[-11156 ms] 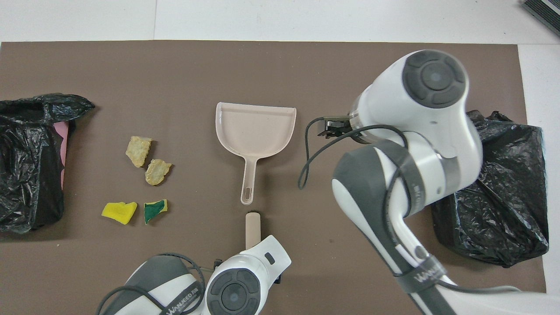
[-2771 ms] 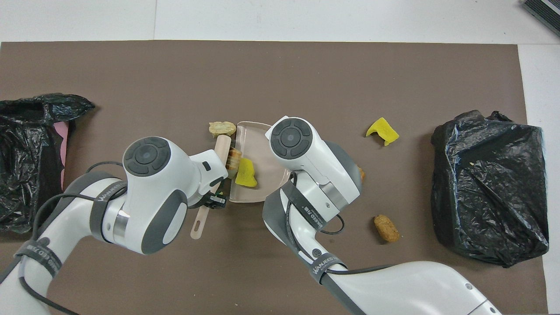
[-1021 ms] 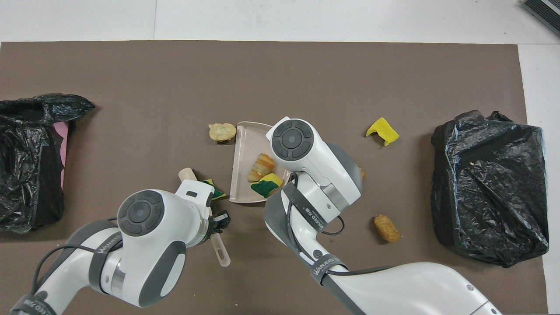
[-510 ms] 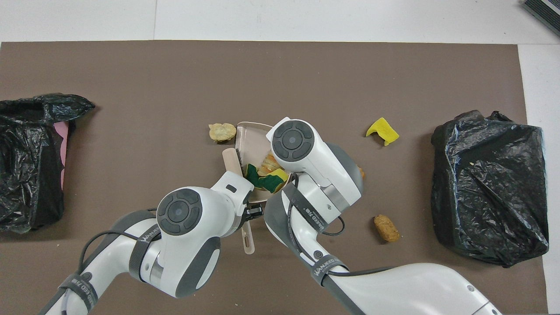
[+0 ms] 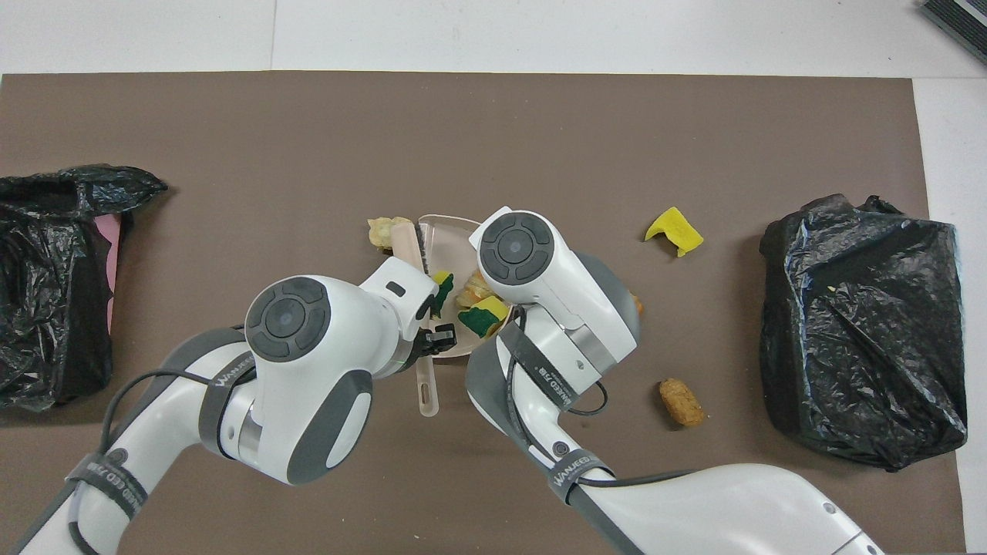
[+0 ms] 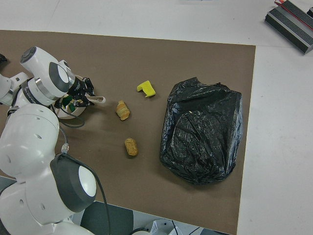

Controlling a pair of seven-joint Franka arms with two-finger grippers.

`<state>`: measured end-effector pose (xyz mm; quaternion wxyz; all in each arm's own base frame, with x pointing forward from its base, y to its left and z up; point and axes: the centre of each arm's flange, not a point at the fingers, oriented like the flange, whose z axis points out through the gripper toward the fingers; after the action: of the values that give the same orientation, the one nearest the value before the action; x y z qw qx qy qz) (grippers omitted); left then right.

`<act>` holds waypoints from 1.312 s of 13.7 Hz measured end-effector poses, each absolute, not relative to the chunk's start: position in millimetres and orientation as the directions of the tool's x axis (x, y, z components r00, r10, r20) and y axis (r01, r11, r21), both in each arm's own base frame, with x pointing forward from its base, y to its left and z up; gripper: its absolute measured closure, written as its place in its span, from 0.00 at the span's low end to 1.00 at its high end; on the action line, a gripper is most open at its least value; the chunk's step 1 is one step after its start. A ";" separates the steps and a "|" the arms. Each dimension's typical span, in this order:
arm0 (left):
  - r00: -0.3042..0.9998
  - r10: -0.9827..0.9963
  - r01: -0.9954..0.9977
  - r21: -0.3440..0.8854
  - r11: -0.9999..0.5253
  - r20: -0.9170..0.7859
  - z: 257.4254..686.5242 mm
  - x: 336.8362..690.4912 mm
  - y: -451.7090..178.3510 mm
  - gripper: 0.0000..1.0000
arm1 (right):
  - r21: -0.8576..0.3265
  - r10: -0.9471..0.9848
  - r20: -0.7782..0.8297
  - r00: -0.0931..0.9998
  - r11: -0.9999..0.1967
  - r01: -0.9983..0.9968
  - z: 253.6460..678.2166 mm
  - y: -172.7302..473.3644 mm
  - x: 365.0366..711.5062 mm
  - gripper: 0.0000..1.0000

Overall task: Sweep and dump trash in bin
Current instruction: 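Sweep the bread and sponge pieces into the dustpan with the left gripper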

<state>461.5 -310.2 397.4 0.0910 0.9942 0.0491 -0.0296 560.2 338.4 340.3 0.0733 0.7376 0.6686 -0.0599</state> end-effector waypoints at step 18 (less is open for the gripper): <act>0.944 -0.312 -0.307 0.060 -0.950 -0.103 343.6 480.2 -285.7 0.75 | 0.027 0.977 -0.187 0.099 -0.095 0.995 340.2 338.3 559.9 0.69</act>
<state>480.2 -285.7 343.6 0.0216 0.9858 -0.1571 -0.0556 559.9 338.3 340.2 0.0732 0.7375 0.6686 -0.0603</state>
